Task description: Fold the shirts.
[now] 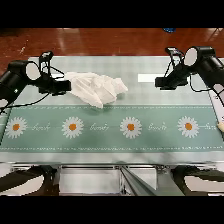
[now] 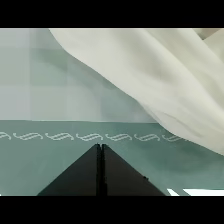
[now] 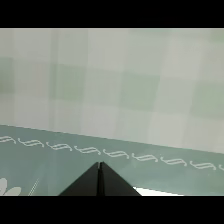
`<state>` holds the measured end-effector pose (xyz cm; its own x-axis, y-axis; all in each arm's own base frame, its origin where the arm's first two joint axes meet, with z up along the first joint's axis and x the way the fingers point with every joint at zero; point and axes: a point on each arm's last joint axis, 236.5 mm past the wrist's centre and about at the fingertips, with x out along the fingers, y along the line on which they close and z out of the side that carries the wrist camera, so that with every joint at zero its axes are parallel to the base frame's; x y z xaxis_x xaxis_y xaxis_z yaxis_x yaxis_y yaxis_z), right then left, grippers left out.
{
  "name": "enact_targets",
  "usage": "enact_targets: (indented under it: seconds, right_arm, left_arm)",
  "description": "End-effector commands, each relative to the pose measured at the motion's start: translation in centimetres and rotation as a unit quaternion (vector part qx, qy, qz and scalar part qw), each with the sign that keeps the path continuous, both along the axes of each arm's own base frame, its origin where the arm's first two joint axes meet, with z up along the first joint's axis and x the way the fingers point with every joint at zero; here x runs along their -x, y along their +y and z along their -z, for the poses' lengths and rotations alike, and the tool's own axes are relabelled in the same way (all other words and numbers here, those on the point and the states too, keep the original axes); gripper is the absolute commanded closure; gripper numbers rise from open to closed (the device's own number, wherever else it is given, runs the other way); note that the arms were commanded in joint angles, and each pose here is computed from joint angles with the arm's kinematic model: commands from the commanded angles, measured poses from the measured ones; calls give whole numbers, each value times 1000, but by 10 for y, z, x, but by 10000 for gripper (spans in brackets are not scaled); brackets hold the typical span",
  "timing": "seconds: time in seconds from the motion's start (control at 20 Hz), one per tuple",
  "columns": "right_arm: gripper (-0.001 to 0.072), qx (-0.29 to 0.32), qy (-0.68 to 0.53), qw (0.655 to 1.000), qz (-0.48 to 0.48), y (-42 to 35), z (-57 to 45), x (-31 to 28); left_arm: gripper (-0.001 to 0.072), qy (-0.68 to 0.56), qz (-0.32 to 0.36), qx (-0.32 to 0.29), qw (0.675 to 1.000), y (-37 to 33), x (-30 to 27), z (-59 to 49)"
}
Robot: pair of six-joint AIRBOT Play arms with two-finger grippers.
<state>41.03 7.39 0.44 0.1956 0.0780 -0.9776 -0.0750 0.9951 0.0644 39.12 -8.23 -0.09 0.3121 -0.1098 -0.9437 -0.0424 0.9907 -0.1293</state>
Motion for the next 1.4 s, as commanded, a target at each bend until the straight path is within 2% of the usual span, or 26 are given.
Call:
enact_targets:
  seconds: [0.0,0.55,0.9,0.95,1.0,1.05,1.1,1.2,1.35]
  right_arm:
    - [693,0,0,1000,-1,1,0,0]
    - [693,-1,-2,1000,0,1,0,-1]
    - [693,-9,-89,996,3,4,-12,-40]
    - [691,-6,-103,995,0,3,-15,-46]
    - [612,0,-114,993,-1,0,-17,-51]
    - [390,3,-120,993,-1,-1,-17,-54]
    - [310,4,-121,993,-2,-1,-18,-54]
    - [310,1,-114,993,-6,2,-16,-51]
    - [310,-4,-115,993,-17,14,-17,-49]
  left_arm:
    - [687,0,0,0,1000,0,0,0]
    - [687,0,0,0,1000,0,0,0]
    - [684,-118,-7,19,993,-7,-51,-24]
    - [595,-156,-9,25,987,-8,-66,-35]
    - [271,-207,-2,27,978,-10,-84,-50]
    - [201,-251,5,28,968,-12,-99,-66]
    - [201,-288,15,25,957,-15,-111,-82]
    - [202,-325,54,10,944,-28,-127,-98]
    - [202,-290,162,-39,943,-61,-128,-65]
